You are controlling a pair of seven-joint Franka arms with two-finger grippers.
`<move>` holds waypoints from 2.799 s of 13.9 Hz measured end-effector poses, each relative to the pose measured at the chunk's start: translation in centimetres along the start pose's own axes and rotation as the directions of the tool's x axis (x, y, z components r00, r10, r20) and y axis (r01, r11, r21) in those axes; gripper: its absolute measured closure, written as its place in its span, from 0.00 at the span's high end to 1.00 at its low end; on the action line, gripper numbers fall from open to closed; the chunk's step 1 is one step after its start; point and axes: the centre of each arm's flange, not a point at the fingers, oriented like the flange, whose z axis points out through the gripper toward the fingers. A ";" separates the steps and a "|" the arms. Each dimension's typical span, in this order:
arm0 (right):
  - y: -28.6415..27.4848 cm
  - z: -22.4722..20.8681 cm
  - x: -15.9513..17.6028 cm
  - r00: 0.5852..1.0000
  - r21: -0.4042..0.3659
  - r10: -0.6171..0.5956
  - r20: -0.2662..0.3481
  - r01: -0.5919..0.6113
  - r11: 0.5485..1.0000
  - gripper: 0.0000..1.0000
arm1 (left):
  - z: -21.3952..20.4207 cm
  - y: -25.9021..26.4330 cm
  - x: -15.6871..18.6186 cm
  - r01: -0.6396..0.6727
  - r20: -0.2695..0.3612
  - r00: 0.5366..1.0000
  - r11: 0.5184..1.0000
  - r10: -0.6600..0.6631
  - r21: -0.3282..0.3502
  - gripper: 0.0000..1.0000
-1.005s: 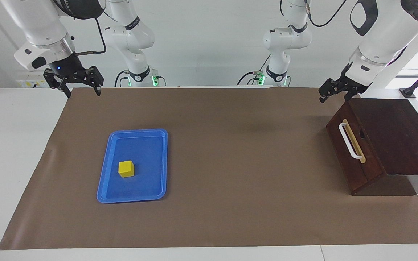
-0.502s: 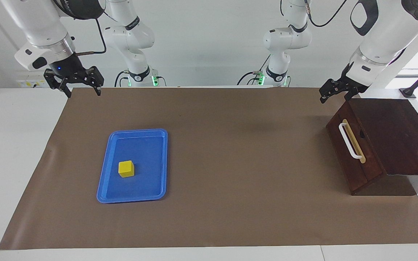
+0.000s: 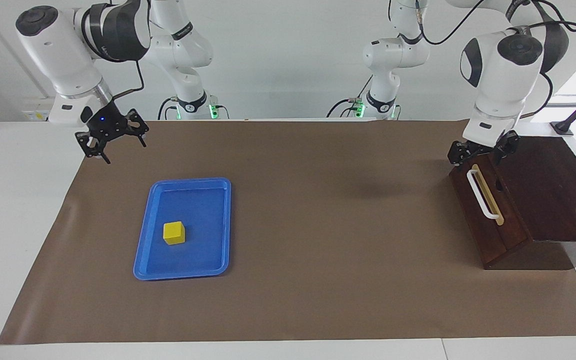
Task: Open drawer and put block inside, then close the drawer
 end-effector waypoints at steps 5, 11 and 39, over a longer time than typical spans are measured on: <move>5.9 8.6 -1.6 0.887 0.067 -0.423 -0.185 0.441 0.895 1.00 | 6.4 1.9 0.4 -0.071 -0.009 0.997 0.996 0.072 0.059 1.00; 6.8 13.3 -0.2 0.663 0.030 -0.653 -0.367 0.710 0.704 1.00 | 8.8 3.3 1.3 -0.081 -0.048 0.995 0.993 0.085 0.086 1.00; 11.5 26.9 4.1 0.400 -0.016 -0.708 -0.582 0.865 0.502 1.00 | 9.2 15.0 1.4 0.012 -0.104 0.994 0.999 -0.018 -0.050 1.00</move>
